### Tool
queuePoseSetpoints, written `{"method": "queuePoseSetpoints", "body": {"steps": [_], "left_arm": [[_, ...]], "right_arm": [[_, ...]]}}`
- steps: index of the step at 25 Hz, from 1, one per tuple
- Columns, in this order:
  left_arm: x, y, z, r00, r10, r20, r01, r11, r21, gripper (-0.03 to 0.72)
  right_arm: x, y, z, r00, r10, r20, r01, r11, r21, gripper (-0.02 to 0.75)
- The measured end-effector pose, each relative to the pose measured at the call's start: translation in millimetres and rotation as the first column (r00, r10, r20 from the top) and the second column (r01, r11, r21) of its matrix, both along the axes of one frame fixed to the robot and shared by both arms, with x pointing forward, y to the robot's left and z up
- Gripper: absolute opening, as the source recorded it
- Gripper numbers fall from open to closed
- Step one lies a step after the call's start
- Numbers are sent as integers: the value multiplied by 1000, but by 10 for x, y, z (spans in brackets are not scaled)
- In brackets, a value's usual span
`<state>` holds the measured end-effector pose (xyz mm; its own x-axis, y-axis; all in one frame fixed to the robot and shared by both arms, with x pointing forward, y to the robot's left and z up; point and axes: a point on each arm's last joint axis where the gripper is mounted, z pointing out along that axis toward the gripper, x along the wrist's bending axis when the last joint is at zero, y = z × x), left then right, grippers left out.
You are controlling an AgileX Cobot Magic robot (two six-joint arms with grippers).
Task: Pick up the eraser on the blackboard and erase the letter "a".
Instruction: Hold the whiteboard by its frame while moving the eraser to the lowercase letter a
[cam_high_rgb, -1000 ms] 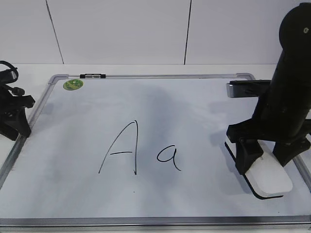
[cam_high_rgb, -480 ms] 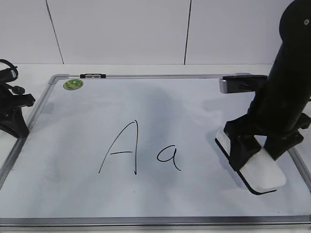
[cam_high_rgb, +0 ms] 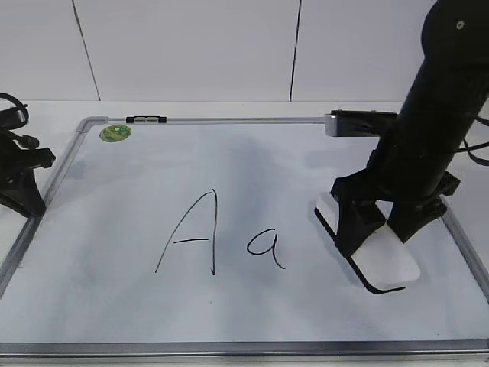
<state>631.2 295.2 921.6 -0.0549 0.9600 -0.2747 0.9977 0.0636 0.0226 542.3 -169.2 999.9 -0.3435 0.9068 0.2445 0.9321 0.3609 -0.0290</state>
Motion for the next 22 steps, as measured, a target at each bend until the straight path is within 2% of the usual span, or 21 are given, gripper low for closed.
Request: {"method": "queuePoseSetpoints", "body": {"steps": [5,10,16,22], "left_arm": [[3,0,4,1000,0,2,0,1000,0,15],[3,0,4,1000,-1,2,1,1000,0,15],[3,0,4,1000,-1,2,1,1000,0,15],[3,0,4,1000,-1,2,1,1000,0,15]], "right_arm": [[104,36,-108,1000,-1,-21,1,1000,-8,540],[175,144,-70,1000,17,4,-17,1000,0,540],[275,435,8,994,68,84,-62,995,-73,540],[339,606,-46,993,72,92,-63,994,-94,540]]}}
